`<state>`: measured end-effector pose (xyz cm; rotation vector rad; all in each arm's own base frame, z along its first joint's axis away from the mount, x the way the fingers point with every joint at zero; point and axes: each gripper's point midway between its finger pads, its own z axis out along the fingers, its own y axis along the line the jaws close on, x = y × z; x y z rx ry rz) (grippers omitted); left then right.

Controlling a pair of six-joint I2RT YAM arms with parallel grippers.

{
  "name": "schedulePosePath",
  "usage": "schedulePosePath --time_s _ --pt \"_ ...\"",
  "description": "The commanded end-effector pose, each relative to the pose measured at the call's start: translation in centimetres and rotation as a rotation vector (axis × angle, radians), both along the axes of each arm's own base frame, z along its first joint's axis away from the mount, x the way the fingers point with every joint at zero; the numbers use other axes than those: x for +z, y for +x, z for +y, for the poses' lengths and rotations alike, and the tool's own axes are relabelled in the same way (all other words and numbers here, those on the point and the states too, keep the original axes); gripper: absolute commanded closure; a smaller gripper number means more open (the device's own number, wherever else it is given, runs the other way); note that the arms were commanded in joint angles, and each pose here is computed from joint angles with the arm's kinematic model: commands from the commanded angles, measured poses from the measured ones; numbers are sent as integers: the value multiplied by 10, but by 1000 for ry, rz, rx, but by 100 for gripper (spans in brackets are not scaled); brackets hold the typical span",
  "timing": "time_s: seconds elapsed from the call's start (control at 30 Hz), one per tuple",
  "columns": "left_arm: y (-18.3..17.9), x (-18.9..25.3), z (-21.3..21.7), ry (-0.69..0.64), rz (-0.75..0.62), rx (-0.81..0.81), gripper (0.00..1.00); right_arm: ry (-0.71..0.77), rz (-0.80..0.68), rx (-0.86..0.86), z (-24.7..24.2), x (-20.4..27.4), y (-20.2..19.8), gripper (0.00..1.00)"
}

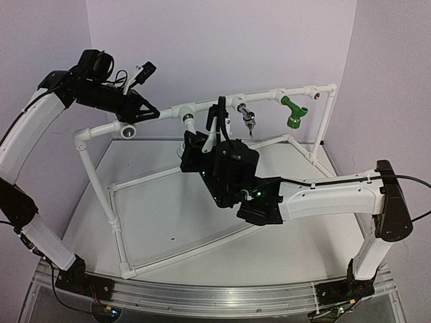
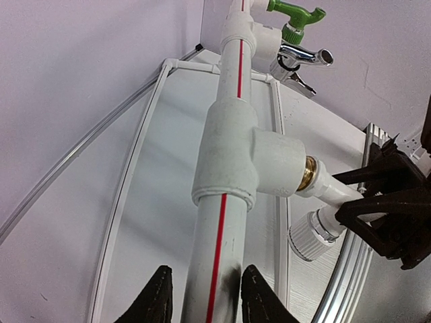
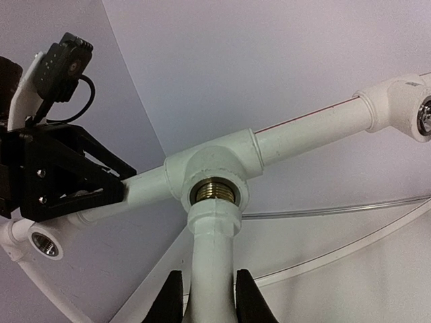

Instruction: Install the water faucets

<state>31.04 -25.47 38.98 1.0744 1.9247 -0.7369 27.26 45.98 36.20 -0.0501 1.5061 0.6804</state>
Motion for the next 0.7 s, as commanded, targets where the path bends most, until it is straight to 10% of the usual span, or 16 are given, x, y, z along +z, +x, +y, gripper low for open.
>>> schedulePosePath --time_s 0.0,0.5,0.67 --pt "-38 -90 5 171 401 -16 66 165 -33 67 -16 66 -12 100" --pt "-21 -25 2 43 212 62 3 73 -130 170 -51 98 -41 100" --pt "-22 12 5 -44 176 115 0 -71 -271 269 -44 102 -60 100"
